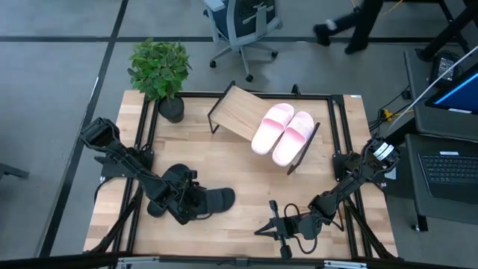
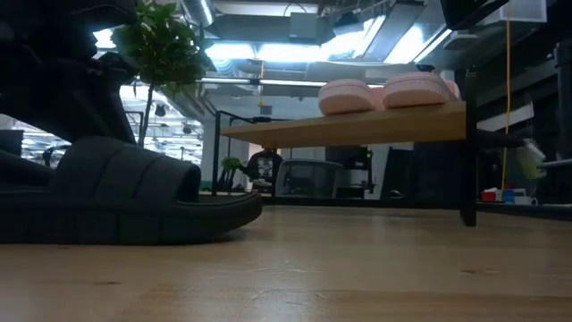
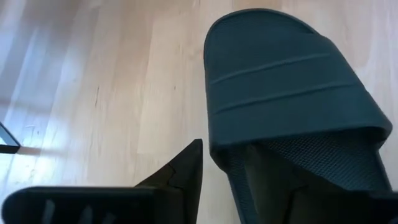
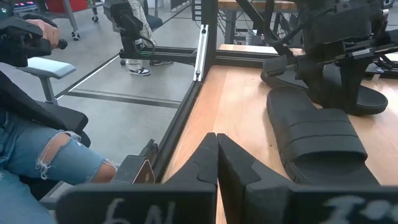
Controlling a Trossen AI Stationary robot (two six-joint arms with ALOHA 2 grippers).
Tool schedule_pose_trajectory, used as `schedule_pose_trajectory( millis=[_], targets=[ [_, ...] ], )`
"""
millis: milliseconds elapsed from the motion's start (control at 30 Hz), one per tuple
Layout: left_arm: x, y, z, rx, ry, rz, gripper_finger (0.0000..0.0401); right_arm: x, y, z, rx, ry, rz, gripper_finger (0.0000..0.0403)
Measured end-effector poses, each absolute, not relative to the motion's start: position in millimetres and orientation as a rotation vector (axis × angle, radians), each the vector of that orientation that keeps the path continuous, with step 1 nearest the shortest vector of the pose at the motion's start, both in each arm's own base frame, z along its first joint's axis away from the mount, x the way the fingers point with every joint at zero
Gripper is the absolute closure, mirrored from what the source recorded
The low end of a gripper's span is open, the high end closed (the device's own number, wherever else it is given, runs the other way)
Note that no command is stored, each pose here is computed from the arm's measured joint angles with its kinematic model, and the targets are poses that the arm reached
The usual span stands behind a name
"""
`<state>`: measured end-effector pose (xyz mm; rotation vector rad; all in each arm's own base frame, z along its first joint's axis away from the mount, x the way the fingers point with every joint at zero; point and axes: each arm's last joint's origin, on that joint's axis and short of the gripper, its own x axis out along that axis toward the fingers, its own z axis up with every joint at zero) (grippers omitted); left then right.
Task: Pick and place slides into the shelf
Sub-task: Put the right black slide on the shelf
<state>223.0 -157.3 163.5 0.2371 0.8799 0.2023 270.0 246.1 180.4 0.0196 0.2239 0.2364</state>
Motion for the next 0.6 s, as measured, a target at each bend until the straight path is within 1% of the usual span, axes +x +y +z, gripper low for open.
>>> schedule_pose_trajectory(
  millis=[200, 367, 600],
  targets=[
    [222.9, -156.9, 162.8, 0.242, 0.873, 0.207, 0.0295, 269.9, 246.2, 180.4, 0.020, 0.224, 0.237, 0.0399],
    [217.9, -153.0, 149.5, 0.227, 0.856, 0.201, 0.0295, 270.0, 246.1, 180.4, 0.020, 0.224, 0.236, 0.0399],
    [217.8, -152.5, 147.5, 0.294, 0.844, 0.173, 0.0295, 269.9, 246.2, 180.4, 0.020, 0.224, 0.237, 0.0399]
  ],
)
